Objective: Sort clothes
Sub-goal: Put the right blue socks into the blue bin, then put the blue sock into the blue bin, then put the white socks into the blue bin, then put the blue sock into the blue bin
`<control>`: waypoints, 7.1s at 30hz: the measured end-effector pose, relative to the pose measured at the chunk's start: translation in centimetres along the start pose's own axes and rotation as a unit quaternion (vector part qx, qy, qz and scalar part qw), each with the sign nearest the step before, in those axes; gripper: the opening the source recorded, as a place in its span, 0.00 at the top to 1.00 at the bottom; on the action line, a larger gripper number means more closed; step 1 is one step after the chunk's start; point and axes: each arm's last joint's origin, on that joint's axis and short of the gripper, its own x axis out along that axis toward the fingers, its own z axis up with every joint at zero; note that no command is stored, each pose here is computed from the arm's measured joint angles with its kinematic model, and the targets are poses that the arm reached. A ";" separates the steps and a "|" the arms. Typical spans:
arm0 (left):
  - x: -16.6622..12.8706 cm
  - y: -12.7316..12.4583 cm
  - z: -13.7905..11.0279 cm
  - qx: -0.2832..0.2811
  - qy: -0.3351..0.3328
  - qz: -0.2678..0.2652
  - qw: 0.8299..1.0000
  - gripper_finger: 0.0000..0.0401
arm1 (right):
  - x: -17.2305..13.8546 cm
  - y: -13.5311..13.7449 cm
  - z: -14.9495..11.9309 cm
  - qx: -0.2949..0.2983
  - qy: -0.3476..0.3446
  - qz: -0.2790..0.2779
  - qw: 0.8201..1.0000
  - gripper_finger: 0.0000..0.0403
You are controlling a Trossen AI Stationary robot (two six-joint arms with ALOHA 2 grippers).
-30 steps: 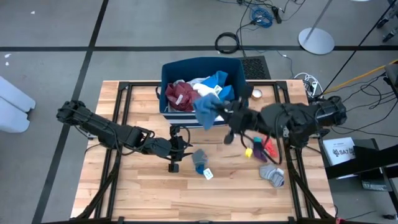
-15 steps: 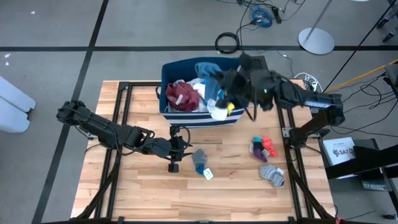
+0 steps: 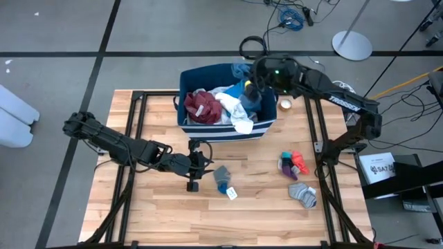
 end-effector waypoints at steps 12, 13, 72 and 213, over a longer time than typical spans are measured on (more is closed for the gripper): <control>0.0 0.0 0.1 -0.001 -0.003 0.000 1.000 0.65 | 4.5 -1.7 -3.7 0.056 0.074 -0.038 0.995 0.85; 0.0 0.0 0.1 -0.001 -0.003 0.000 1.000 0.65 | 4.4 -1.7 -3.5 0.057 0.066 -0.039 0.995 0.82; 0.0 0.0 0.0 -0.012 0.001 0.000 1.000 0.65 | -5.5 18.4 -8.6 -0.274 -0.005 0.016 0.961 0.47; 13.1 -4.1 -8.1 0.266 0.167 -0.031 0.949 0.96 | -3.8 22.7 -21.2 -0.068 0.063 0.340 0.936 0.48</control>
